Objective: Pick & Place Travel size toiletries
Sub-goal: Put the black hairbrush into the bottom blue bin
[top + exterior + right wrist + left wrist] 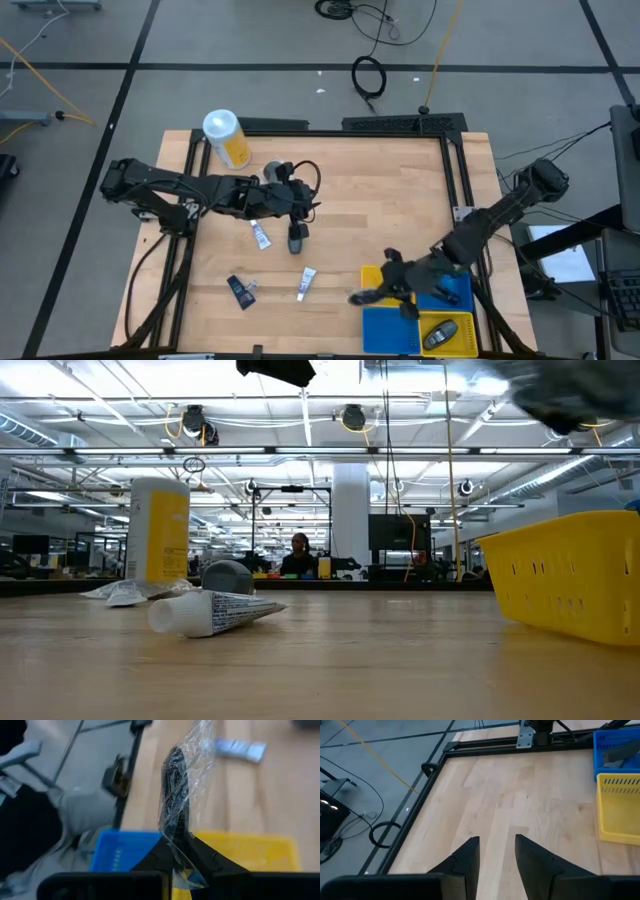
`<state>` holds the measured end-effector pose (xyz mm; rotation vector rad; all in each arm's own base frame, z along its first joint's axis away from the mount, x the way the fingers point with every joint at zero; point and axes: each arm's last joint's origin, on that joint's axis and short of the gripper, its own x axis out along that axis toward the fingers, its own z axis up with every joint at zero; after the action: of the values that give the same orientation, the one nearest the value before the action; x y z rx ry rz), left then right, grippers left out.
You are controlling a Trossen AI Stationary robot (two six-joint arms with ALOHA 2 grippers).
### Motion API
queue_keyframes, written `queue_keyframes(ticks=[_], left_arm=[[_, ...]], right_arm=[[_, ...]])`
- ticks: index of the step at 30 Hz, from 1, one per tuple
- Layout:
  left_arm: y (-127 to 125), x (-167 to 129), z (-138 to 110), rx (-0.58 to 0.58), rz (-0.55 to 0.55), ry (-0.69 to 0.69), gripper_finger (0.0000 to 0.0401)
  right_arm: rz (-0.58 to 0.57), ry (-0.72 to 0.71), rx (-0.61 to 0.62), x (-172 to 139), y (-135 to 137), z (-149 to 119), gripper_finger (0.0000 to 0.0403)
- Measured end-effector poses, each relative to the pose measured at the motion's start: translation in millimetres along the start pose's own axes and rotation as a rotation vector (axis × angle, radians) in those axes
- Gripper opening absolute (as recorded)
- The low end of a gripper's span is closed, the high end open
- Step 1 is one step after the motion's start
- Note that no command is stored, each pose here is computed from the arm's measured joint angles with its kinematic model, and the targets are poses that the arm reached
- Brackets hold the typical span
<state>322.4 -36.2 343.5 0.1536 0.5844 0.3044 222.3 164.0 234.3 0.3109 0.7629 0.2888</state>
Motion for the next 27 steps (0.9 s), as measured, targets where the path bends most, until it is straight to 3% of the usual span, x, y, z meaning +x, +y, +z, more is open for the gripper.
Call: queue_keyframes(ticks=[6,13,27], left_arm=[[0,0,0,-0.02,-0.001,-0.001,0.0122],[0,0,0,-0.056,-0.007,-0.001,0.0122],[-1,0,0,-0.056,-0.013,0.0,0.0122]], right_arm=[[0.063,0.051,0.083,-5,27,-21,0.0016],[0.049,0.08,0.181,-5,51,-49,0.0016],[-0.011,0.095,0.236,11,63,-75,0.0017]])
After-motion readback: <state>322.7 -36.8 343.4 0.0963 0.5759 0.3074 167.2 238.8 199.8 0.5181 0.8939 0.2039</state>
